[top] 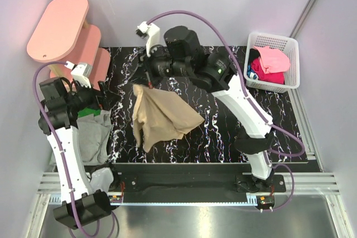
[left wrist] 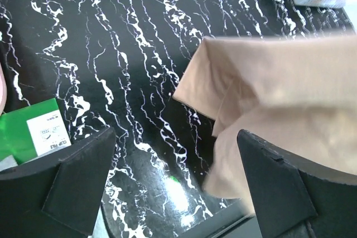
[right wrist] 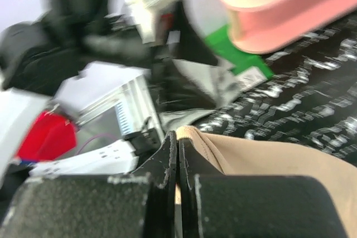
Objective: Fold and stack the t-shirts
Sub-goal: Move the tshirt to the center of the board
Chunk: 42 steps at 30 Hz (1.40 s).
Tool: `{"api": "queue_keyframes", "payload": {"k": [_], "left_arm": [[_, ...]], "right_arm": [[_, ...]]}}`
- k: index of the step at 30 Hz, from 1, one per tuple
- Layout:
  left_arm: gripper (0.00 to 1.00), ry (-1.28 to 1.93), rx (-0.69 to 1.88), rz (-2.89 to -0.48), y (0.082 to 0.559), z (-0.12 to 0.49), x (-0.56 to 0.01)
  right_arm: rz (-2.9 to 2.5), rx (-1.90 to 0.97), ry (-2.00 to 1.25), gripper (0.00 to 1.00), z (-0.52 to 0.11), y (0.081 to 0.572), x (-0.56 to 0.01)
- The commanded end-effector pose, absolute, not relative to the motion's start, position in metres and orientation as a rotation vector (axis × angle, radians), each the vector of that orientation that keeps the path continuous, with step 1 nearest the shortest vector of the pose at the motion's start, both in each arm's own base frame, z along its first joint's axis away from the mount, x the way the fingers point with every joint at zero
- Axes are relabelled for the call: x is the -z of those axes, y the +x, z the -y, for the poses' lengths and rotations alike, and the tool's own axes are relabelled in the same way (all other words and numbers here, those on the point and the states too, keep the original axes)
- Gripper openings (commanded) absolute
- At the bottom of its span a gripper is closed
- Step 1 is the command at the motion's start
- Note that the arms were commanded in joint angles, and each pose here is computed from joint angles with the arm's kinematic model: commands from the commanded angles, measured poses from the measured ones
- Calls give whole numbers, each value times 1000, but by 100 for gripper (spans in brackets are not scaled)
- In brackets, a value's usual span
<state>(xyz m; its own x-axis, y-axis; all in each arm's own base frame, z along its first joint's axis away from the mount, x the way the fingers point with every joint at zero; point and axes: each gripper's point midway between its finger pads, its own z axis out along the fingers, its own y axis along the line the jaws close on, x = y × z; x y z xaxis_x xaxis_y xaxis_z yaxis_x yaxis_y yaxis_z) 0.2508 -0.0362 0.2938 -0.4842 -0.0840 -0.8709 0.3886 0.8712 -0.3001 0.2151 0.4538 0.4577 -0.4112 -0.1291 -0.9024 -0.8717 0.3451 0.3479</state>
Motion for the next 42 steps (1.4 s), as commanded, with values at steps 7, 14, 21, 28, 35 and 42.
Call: {"api": "queue_keyframes", "payload": {"k": [7,14,21,28,35,42], "left_arm": [[94,206,737,-1968,262,43,-300],[94,204,739,-1969,264,42,-298],[93,230,720,-1954,260,44,-299],[92,298,682,-1917,256,47,-305],[91,610,597,-2027,245,85,-264],[82,690,532,-2304,266,88,-190]], "right_arm": [[-1382,-1321,-1134,0,-476,96,-527],[-1684,-779,-677,0,-393,227,-499],[-2027,-352,-166,0,-233,360,-404],[-2390,-156,92,61,-165,404,-255],[-2525,-155,86,88,-174,400,-205],[-2598,-313,-14,83,-211,356,-193]]}}
